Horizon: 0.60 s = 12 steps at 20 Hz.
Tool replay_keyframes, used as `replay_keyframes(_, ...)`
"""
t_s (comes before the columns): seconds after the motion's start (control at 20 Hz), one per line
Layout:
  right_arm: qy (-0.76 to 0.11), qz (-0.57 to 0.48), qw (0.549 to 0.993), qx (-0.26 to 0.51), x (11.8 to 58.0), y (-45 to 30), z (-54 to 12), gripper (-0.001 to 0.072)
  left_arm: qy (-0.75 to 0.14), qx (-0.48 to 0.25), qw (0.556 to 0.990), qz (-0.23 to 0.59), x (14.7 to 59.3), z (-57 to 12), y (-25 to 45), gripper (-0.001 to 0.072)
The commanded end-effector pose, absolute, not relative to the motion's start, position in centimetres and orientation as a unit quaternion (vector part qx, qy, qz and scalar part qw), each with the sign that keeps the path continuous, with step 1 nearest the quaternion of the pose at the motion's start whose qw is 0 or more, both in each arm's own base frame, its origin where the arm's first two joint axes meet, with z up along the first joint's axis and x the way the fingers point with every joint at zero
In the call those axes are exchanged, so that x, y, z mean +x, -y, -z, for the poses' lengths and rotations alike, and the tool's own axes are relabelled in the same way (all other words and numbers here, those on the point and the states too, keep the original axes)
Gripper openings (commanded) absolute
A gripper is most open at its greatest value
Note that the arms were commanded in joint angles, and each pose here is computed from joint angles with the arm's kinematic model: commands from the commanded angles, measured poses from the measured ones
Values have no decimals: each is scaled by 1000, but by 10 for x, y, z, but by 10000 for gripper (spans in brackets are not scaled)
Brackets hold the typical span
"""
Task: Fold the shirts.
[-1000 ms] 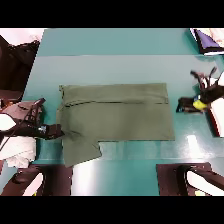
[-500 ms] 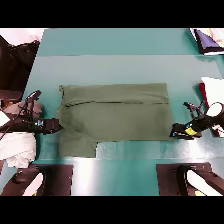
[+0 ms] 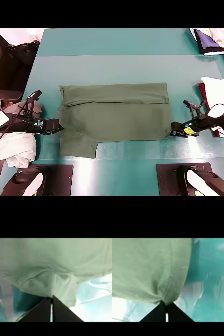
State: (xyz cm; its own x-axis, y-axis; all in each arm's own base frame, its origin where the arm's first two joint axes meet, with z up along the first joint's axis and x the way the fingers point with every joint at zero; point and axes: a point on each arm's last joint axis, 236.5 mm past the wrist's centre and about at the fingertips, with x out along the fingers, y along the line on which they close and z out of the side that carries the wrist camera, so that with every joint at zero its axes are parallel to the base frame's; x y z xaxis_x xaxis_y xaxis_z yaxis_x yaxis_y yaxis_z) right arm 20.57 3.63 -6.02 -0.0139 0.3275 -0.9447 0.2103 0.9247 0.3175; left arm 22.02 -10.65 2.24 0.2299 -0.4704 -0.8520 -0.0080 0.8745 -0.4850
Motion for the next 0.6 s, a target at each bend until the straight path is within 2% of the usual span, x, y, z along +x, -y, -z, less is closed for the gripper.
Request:
replay_keyframes(0.0, -659, -54, 729, 174, 229, -34, 13, 14, -581, -201, 770, 170, 229, -41, 112, 24)
replay_keyframes(0.1, -623, -58, 762, 168, 251, -31, -18, 14, -533, -201, 805, 164, 255, -63, 108, 24)
replay_keyframes(0.3, -583, -57, 795, 159, 296, -21, -54, 14, -444, -190, 865, 135, 300, -96, 90, 24)
replay_keyframes(0.55, -561, -51, 811, 159, 360, -8, -66, 14, -394, -196, 892, 101, 345, -94, 74, 25)
